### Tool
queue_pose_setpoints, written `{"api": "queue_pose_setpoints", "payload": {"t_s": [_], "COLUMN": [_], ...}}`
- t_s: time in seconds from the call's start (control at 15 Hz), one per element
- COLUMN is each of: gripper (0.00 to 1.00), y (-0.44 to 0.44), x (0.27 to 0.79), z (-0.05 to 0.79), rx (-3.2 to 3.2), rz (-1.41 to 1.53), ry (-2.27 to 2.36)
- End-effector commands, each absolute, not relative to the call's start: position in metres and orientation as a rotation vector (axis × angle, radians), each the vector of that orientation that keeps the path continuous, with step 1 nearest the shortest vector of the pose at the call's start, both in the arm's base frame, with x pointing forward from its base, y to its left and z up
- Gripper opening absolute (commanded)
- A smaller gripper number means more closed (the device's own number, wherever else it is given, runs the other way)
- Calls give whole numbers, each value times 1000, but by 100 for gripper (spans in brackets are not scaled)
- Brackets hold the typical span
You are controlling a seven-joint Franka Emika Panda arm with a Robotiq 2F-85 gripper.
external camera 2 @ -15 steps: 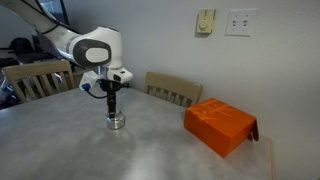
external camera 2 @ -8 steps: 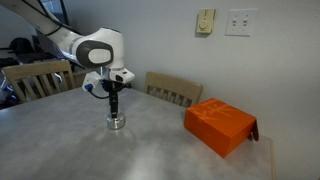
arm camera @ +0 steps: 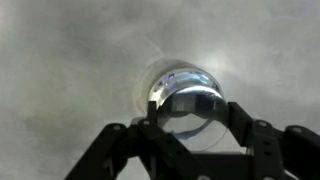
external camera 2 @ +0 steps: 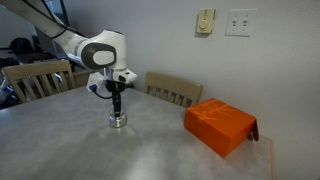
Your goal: Pick the lid and put it on the bottle
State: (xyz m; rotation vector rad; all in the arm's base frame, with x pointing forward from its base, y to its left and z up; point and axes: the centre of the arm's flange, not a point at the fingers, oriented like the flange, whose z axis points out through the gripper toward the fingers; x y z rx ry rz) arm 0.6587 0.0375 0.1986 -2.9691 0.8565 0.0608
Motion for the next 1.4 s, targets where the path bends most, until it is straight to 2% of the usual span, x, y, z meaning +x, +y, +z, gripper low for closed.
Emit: {"api": "queue_pose_setpoints", "payload": {"t_s": [0.0,0.27,0.33,0.4,0.53,1.33], "gripper": [44,44,52,89,99,100], "y": [44,49,48,47,44,14], "x": [664,653,649,645,638,565], "z": [189,196,201,206,217,368], "rx": [-2997,-3058,-3070,-3081,-3101,-2949], "rz": [117,124,113,104,71,-186], "ry": [824,823,830,833,857,888]}}
